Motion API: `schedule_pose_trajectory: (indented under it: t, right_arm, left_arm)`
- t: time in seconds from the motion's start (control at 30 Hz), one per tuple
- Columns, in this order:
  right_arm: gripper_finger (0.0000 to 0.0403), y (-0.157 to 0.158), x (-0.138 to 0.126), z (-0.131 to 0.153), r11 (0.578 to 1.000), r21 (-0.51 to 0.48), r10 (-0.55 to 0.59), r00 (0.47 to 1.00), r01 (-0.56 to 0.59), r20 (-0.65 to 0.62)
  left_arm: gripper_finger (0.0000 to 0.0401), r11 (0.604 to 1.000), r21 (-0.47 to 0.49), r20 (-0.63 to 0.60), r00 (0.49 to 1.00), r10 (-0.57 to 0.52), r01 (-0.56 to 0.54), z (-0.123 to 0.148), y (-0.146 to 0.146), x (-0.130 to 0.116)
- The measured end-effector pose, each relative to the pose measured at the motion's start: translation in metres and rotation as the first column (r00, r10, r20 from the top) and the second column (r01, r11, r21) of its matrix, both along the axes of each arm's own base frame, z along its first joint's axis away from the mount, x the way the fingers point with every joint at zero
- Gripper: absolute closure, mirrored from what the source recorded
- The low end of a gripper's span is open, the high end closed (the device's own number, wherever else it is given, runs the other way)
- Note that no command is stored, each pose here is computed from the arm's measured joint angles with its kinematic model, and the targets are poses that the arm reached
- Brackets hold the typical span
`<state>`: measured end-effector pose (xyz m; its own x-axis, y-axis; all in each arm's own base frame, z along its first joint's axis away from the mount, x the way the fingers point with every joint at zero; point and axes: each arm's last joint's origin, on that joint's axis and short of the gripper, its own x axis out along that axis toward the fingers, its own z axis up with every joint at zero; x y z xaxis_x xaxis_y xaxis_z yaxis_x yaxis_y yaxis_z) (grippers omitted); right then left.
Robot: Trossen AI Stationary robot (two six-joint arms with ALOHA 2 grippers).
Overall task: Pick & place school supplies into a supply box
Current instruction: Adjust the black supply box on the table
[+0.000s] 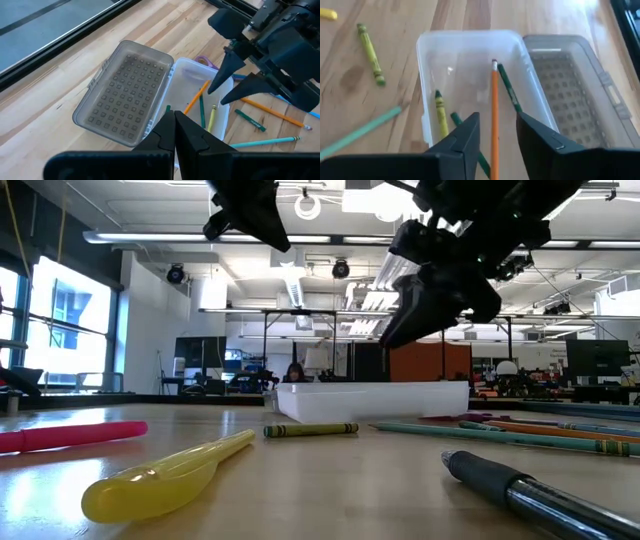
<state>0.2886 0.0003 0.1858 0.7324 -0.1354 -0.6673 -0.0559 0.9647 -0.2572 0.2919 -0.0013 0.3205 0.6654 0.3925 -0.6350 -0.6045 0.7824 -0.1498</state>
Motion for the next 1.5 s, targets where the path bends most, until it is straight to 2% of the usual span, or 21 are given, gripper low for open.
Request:
schedule_pose_trajectory:
  t: [0.2,0.37,0.57,0.7,0.77,0.87,0.97,1.13,1.23,1.3,1.37,1.43,1.5]
  right_arm:
    - [0.0278,0.006,0.008,0.000,0.996,0.039,0.072,0.995,-0.075,0.064]
    - [0.0280,0.007,0.014,-0.012,0.990,0.075,0.120,0.991,-0.123,0.051]
    - [0.0285,0.014,0.017,-0.019,0.987,0.028,0.159,0.987,-0.160,0.020]
    - [0.0285,0.024,0.016,-0.004,0.993,-0.063,0.101,0.995,-0.101,0.009]
    - [0.0285,0.030,0.014,0.007,0.991,-0.116,0.070,0.998,-0.069,0.001]
    - [0.0288,0.038,0.003,0.017,0.982,-0.186,0.018,0.999,-0.023,-0.033]
    - [0.0294,0.043,-0.011,0.026,0.976,-0.217,-0.038,0.998,0.025,-0.057]
    - [0.0308,0.039,-0.033,0.032,0.982,-0.147,-0.136,0.982,0.116,-0.129]
    - [0.0316,0.037,-0.042,0.035,0.977,-0.103,-0.199,0.968,0.185,-0.151]
    - [0.0320,0.036,-0.045,0.036,0.973,-0.089,-0.223,0.961,0.211,-0.162]
    - [0.0324,0.035,-0.048,0.037,0.970,-0.086,-0.239,0.956,0.227,-0.169]
    - [0.0325,0.035,-0.049,0.038,0.969,-0.082,-0.244,0.955,0.233,-0.168]
    - [0.0324,0.035,-0.050,0.037,0.969,-0.082,-0.244,0.954,0.233,-0.175]
  left_arm:
    - [0.0356,1.000,0.002,-0.004,1.000,0.002,-0.002,0.000,0.000,0.000]
    - [0.0362,1.000,0.002,-0.005,1.000,0.002,-0.002,0.000,0.000,0.000]
    - [0.0370,0.995,-0.072,-0.027,0.997,-0.072,0.070,-0.007,-0.003,0.005]
    - [0.0370,0.988,-0.093,-0.053,0.991,-0.126,0.121,-0.023,-0.012,0.016]
    - [0.0371,0.985,-0.096,-0.099,0.984,-0.150,0.141,-0.039,-0.020,0.023]
    - [0.0374,0.980,-0.096,-0.126,0.975,-0.183,0.172,-0.059,-0.033,0.036]
    - [0.0374,0.976,-0.093,-0.101,0.973,-0.208,0.199,-0.078,-0.044,0.054]
    - [0.0370,0.973,-0.087,-0.152,0.963,-0.224,0.212,-0.113,-0.048,0.073]
    - [0.0374,0.980,-0.094,-0.184,0.964,-0.191,0.176,-0.129,-0.042,0.080]
    - [0.0377,0.979,-0.119,-0.255,0.948,-0.189,0.163,-0.138,-0.041,0.075]
    - [0.0378,0.979,-0.135,-0.232,0.955,-0.183,0.155,-0.140,-0.037,0.080]
    - [0.0375,0.979,-0.146,-0.306,0.935,-0.181,0.142,-0.145,-0.037,0.073]
    - [0.0371,0.977,-0.158,-0.324,0.928,-0.185,0.140,-0.146,-0.037,0.072]
